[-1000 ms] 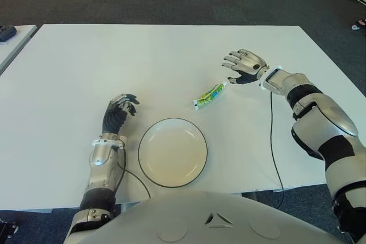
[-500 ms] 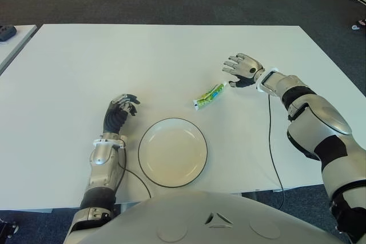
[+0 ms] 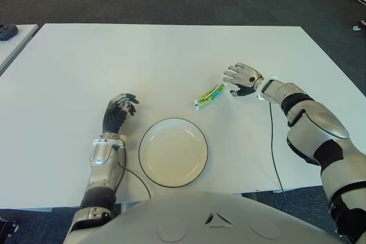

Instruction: Put the toothpaste on the table into the plate.

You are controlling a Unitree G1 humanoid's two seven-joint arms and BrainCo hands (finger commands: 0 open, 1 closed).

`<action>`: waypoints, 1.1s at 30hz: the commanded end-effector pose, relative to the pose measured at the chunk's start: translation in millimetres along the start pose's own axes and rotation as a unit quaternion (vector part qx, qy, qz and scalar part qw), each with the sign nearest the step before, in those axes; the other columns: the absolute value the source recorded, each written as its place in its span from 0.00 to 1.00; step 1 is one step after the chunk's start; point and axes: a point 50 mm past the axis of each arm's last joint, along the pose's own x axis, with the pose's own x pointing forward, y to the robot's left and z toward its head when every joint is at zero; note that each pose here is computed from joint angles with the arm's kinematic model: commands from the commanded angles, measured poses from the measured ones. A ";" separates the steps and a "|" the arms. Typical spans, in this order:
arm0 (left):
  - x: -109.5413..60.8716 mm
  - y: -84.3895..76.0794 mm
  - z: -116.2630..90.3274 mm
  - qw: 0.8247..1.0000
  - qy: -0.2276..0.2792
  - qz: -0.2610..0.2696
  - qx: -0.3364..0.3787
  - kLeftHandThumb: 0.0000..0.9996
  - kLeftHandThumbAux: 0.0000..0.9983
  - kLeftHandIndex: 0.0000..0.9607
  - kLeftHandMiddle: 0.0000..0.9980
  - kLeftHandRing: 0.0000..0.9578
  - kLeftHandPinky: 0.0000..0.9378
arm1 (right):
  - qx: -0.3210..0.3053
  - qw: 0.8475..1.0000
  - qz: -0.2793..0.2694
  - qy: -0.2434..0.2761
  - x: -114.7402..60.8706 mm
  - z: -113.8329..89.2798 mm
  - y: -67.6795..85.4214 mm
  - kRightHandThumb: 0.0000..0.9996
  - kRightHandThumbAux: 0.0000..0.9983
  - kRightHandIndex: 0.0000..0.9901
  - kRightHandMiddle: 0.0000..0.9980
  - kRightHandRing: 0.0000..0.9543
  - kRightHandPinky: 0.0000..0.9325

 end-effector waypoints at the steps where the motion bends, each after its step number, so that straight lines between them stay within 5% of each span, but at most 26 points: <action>1: 3.4 -2.5 -0.6 1.000 0.003 -0.008 -0.012 0.84 0.68 0.44 0.50 0.68 0.68 | 0.058 0.998 -0.009 -0.002 -3.2 6.8 4.8 0.53 0.16 0.00 0.00 0.00 0.00; 14: 9.1 -2.8 2.5 1.000 -0.001 -0.020 0.002 0.84 0.68 0.44 0.50 0.68 0.69 | 0.145 0.988 -0.043 0.040 -4.8 -0.9 -0.5 0.55 0.16 0.00 0.00 0.00 0.00; 33: 19.3 1.9 9.1 0.999 -0.020 -0.007 0.030 0.84 0.68 0.44 0.51 0.69 0.71 | 0.222 0.959 -0.161 0.071 9.4 -31.4 -57.5 0.51 0.12 0.00 0.00 0.00 0.00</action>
